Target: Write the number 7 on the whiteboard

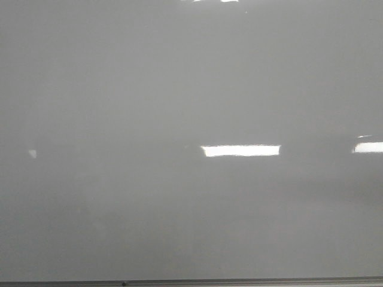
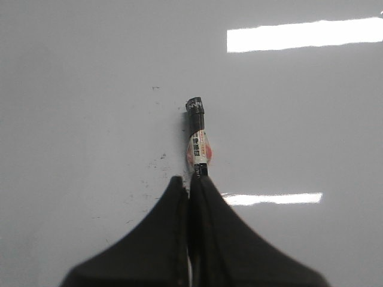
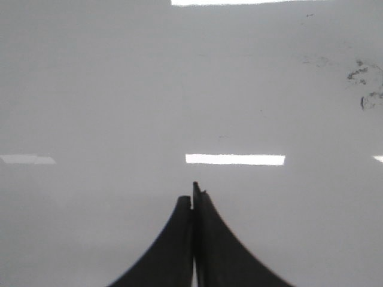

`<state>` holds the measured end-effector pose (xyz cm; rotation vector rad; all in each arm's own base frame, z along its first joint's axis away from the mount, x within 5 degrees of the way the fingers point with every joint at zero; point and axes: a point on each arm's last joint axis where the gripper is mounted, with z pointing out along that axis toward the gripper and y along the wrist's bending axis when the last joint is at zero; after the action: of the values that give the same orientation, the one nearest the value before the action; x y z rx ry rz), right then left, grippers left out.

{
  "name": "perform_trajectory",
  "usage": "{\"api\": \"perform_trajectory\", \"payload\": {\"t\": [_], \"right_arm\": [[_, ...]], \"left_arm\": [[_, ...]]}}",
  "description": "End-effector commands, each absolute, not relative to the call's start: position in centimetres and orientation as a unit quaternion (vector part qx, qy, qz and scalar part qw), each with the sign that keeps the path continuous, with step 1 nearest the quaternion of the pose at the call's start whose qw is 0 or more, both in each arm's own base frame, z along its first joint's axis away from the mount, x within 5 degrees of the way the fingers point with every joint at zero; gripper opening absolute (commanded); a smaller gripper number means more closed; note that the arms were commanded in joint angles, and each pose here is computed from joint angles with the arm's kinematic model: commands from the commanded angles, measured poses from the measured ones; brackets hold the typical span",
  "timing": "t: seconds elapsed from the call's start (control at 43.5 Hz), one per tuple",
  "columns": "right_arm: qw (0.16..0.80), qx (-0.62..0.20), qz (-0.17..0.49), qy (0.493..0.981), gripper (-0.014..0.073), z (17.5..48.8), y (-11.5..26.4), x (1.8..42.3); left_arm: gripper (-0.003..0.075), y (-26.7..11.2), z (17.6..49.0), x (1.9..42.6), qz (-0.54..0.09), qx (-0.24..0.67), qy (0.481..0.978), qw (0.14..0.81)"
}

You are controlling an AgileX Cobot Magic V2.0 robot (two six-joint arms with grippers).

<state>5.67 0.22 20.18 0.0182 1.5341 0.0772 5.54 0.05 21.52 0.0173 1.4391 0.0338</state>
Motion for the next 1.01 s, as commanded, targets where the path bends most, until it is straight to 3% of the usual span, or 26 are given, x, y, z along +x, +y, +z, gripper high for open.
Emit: {"api": "perform_trajectory", "payload": {"t": [0.0,0.299,0.437,0.666,0.988], "right_arm": [[0.756,0.01,0.035,0.653,-0.0068,21.2,0.2,5.4],[0.769,0.01,0.035,0.638,-0.0068,21.5,0.1,5.4],[0.787,0.01,0.036,0.616,-0.0068,23.4,0.1,5.0],[0.789,0.005,0.04,0.613,-0.0068,29.4,0.2,3.2],[0.727,-0.002,0.041,0.686,-0.0068,36.9,0.4,3.9]], "left_arm": [[-0.0021,0.1,21.9,5.4,0.013,0.0,0.626,0.78],[-0.002,0.1,22.2,5.3,0.013,0.0,0.616,0.788],[-0.002,0.1,23.3,5.1,0.013,-0.001,0.597,0.802],[-0.0021,0.1,29.1,3.4,-0.013,-0.018,0.567,0.823],[-0.0021,-0.2,37.4,2.9,-0.021,-0.005,0.628,0.778]]}}
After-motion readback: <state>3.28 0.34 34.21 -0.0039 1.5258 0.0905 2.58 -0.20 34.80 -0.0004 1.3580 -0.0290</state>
